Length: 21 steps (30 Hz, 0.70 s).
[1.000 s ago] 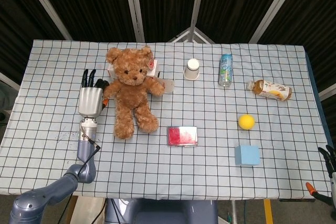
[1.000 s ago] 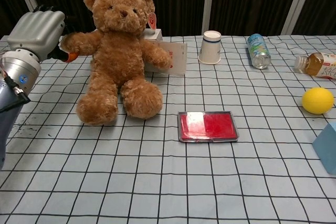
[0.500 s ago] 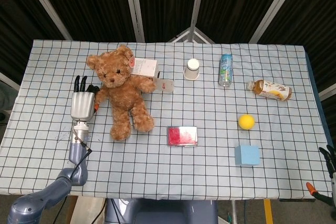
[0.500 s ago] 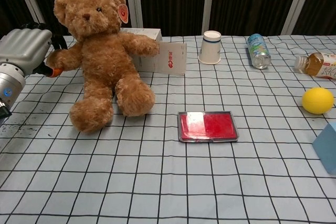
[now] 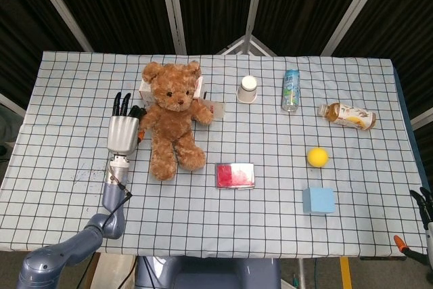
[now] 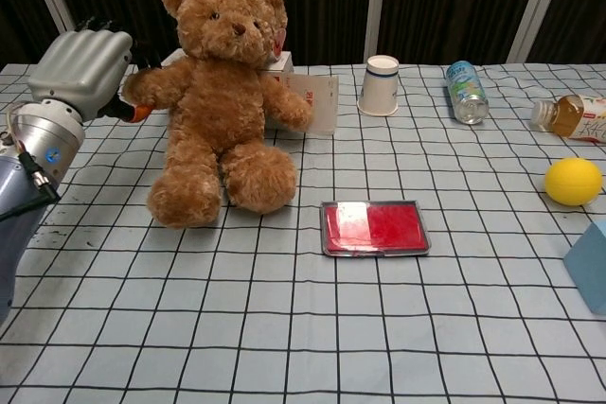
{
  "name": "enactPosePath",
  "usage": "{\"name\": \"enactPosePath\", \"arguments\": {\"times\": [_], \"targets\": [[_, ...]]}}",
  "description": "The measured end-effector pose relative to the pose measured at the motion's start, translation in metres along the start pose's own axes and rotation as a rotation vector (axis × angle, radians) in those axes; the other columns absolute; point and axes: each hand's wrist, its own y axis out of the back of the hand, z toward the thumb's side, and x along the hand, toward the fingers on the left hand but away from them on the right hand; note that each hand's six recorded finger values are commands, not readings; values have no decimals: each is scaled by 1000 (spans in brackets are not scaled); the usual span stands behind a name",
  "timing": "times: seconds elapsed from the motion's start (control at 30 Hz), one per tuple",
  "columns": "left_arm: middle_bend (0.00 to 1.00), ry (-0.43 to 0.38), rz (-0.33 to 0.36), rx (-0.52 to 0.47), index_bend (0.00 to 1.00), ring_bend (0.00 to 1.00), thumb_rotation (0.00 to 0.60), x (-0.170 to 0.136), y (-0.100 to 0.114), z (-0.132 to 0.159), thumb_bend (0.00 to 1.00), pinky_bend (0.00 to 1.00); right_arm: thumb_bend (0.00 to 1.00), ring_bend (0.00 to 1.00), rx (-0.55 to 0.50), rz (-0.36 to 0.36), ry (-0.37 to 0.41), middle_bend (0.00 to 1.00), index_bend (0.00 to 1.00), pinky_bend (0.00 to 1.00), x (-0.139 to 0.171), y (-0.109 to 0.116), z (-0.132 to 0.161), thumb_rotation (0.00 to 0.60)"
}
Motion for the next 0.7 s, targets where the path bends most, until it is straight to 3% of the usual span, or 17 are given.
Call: {"name": "enactPosePath", "arguments": {"times": [0.53, 0.7], "targets": [[416, 62, -60, 91, 506, 106, 600, -11, -16, -39, 495, 0, 218, 73, 0, 0, 4, 61, 108, 0, 1, 0, 2, 600], [414, 64, -60, 84, 500, 105, 600, -11, -18, -37, 495, 0, 218, 73, 2, 4, 3, 61, 108, 0, 0, -1, 2, 600]]}}
